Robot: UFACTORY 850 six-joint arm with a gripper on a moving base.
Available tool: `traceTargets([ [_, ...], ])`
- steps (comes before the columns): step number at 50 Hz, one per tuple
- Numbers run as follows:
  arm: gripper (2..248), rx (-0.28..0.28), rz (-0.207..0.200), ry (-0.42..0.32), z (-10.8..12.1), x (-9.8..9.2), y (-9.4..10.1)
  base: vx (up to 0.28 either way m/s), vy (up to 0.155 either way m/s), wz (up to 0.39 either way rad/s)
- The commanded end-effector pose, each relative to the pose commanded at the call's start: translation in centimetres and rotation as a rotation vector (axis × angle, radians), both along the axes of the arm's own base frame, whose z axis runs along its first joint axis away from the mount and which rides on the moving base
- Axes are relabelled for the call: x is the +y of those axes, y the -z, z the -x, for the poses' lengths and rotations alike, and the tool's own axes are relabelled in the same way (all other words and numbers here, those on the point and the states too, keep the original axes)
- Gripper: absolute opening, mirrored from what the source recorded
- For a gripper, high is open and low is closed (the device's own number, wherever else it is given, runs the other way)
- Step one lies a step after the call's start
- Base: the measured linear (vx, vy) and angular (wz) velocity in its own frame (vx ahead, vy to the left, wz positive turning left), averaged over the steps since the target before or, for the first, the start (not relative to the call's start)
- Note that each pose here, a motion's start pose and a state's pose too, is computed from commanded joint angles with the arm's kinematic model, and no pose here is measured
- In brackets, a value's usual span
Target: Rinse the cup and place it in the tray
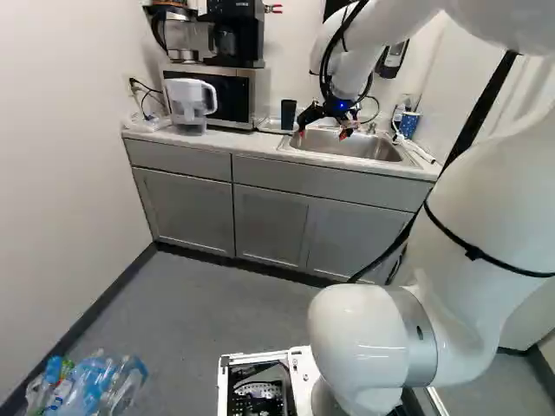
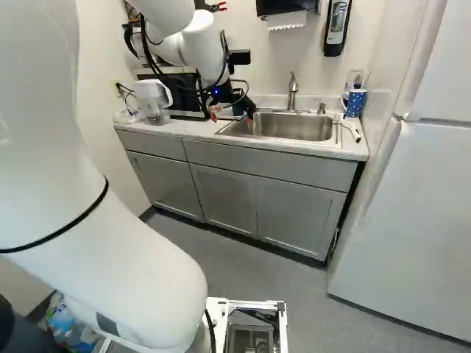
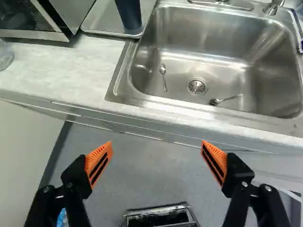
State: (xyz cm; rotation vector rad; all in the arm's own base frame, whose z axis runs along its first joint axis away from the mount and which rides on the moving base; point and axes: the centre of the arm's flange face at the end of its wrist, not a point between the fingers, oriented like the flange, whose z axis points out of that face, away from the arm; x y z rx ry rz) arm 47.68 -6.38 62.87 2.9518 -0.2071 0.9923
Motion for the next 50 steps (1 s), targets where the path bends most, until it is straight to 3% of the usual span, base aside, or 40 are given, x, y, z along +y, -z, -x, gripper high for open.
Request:
traceTargets([
  [24,247,-0.011,0.003,-0.002,0.2,0.1,0.6,0.000,0.000,0.000],
  [50,247,-0.055,0.012,-0.008,0.8,0.7,2.9,0.000,0.000,0.000],
])
